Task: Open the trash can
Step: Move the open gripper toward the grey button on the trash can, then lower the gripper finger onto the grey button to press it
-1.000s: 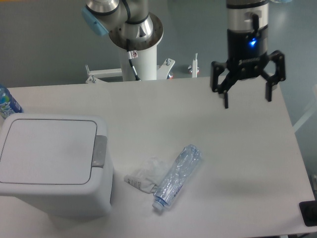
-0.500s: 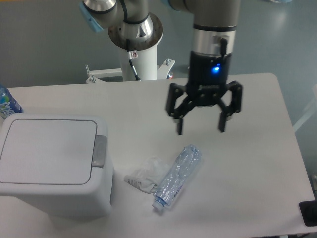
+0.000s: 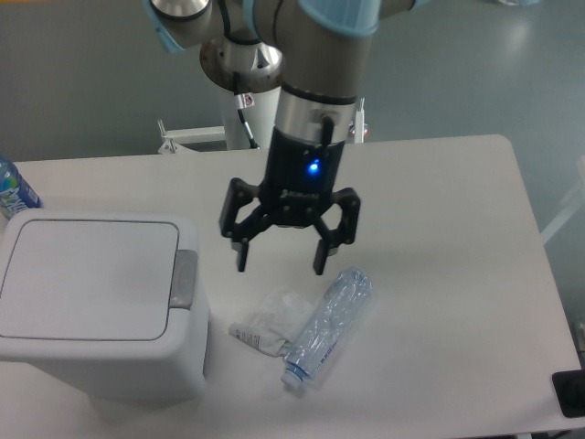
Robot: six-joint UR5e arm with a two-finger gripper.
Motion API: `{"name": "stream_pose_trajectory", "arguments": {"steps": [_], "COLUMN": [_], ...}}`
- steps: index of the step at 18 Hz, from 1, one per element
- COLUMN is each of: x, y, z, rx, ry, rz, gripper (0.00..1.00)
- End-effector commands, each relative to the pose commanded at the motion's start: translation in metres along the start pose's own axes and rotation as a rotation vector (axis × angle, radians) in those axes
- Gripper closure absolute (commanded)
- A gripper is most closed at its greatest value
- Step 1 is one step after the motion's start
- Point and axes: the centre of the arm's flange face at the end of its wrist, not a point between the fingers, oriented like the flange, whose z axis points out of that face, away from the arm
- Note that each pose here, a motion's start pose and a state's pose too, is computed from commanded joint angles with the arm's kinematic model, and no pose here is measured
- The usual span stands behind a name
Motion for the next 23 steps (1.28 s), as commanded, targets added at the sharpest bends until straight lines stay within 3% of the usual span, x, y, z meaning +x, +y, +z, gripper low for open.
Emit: {"name": "stream_pose_trajectory", "arguments": {"steps": [23], "x": [0.018], "y": [0.012], "z": [0.026], "rx": [-0.042], "ry": [0.027], "rz": [0.000], "gripper": [0.00]}}
